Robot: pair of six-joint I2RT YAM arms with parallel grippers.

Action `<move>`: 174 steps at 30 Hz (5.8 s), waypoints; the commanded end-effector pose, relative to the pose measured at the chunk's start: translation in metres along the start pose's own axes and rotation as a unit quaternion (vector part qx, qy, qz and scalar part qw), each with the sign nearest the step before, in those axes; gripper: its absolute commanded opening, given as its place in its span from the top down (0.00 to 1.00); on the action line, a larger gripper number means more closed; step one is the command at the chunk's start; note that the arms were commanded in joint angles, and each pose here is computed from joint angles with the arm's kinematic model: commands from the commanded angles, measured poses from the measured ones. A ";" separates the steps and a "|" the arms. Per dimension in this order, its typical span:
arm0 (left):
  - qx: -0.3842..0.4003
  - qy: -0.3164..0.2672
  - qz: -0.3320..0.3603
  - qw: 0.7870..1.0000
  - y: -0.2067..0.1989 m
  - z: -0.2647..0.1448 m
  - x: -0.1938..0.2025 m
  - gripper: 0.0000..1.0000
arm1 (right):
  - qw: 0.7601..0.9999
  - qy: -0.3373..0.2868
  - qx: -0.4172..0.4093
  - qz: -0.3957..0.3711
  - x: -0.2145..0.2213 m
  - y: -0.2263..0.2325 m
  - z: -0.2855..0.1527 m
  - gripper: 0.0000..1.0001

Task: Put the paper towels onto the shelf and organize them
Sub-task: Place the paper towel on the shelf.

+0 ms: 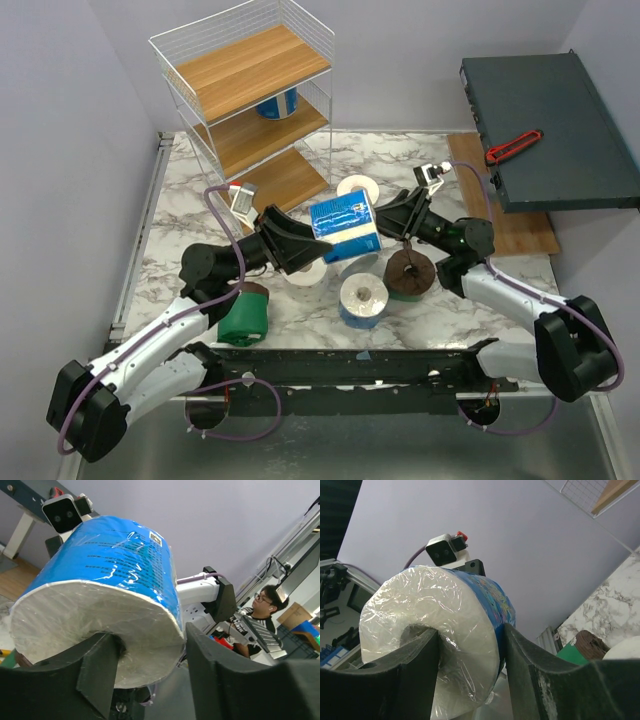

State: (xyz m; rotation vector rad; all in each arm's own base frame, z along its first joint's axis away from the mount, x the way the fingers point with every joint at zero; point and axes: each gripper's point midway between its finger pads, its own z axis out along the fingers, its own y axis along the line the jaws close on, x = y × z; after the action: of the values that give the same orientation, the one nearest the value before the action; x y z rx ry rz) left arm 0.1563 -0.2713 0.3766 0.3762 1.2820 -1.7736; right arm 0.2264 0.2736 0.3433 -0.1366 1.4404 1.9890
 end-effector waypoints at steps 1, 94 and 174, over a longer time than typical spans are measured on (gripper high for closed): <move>0.037 -0.011 0.024 0.999 -0.024 0.009 -0.013 0.53 | 1.000 0.018 0.009 -0.012 0.009 -0.002 -0.001 0.47; -0.668 0.245 0.387 0.586 0.177 -0.036 -0.208 0.73 | 0.870 -0.017 0.475 -0.130 -0.025 -0.111 -0.089 0.08; -0.711 0.219 0.429 0.512 0.193 -0.048 -0.217 0.45 | 0.864 -0.028 0.482 -0.145 -0.030 -0.094 -0.097 0.08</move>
State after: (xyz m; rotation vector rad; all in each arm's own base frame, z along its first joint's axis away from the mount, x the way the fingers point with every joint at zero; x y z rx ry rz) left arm 0.4241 -0.1491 0.3727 0.3574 1.9678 0.4905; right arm 0.2765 0.1931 0.2353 0.1449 2.0757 0.8665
